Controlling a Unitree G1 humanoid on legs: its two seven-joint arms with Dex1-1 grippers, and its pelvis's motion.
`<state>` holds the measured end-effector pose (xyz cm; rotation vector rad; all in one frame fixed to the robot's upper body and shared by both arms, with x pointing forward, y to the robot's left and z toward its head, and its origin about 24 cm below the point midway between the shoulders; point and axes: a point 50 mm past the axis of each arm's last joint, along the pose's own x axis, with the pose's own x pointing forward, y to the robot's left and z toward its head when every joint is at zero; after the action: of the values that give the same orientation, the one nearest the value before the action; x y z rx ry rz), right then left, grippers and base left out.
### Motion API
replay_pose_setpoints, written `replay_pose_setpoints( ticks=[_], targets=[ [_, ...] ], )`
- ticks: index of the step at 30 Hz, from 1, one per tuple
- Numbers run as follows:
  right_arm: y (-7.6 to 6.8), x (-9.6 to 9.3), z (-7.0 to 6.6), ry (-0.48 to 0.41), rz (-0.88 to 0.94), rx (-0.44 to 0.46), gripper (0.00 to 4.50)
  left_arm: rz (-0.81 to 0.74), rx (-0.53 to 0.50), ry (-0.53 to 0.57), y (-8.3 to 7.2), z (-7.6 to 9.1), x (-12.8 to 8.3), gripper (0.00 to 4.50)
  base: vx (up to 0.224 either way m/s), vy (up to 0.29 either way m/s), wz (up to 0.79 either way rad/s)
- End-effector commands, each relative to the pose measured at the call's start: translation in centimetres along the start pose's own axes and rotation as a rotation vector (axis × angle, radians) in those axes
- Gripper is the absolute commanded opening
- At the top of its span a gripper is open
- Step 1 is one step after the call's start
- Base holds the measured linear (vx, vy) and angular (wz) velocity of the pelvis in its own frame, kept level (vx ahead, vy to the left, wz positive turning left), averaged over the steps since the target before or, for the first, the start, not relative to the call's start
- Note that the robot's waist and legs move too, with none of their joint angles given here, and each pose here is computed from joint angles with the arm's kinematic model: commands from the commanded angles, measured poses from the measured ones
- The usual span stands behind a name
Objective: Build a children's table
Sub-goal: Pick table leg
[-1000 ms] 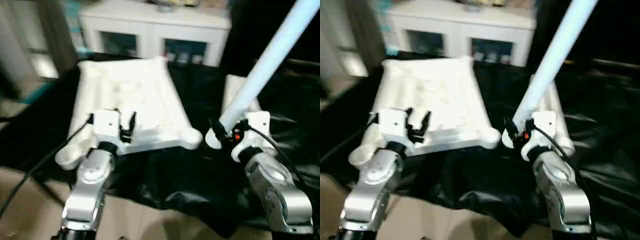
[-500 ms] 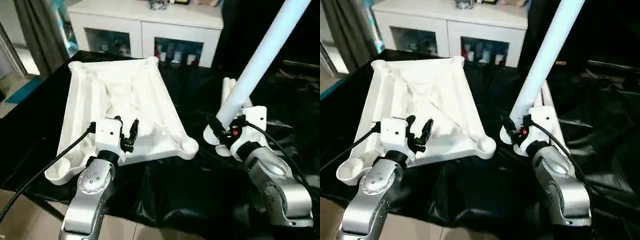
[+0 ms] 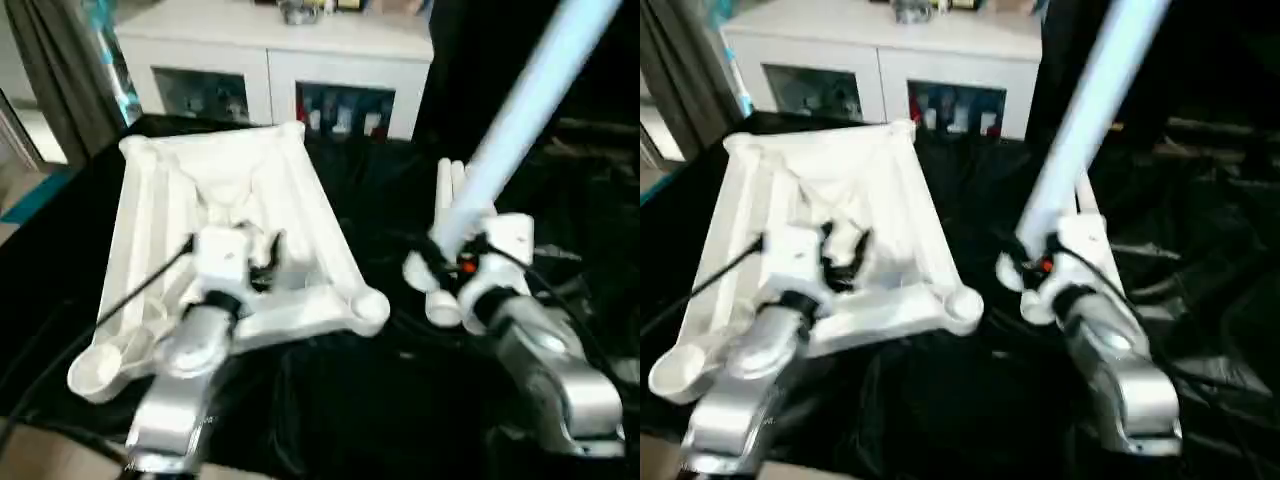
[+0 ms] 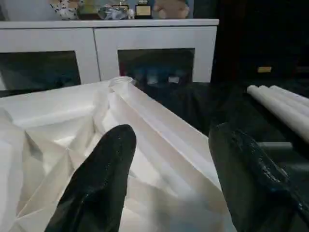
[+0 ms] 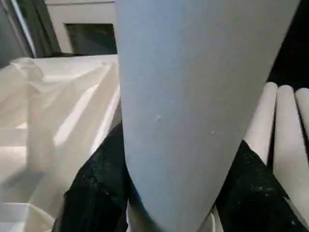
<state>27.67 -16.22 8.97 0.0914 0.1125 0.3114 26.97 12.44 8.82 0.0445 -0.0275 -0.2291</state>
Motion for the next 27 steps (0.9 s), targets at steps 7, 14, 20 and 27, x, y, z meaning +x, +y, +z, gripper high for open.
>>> replay_pose_setpoints(
  ticks=[7, 14, 20, 27],
  targets=[
    [0.49, 0.51, 0.56, -0.016, 0.025, -0.014, 1.89, 0.019, -0.003, 0.018, 0.46, -0.2, -0.2, 2.82, 0.028, -0.005, 0.01],
    [0.53, 0.63, 0.55, -0.015, 0.029, -0.019, 1.89, 0.015, -0.004, 0.019, 0.34, -0.19, -0.17, 2.82, 0.0, 0.0, 0.0],
    [0.5, 0.63, 0.56, -0.015, 0.026, -0.02, 1.89, 0.007, -0.006, 0.019, 0.3, -0.16, -0.11, 2.82, 0.0, 0.0, 0.0],
    [0.67, 0.59, 0.48, -0.017, 0.026, -0.017, 1.89, -0.009, -0.014, 0.017, 0.22, -0.09, -0.19, 2.82, 0.0, 0.0, 0.0]
  ],
)
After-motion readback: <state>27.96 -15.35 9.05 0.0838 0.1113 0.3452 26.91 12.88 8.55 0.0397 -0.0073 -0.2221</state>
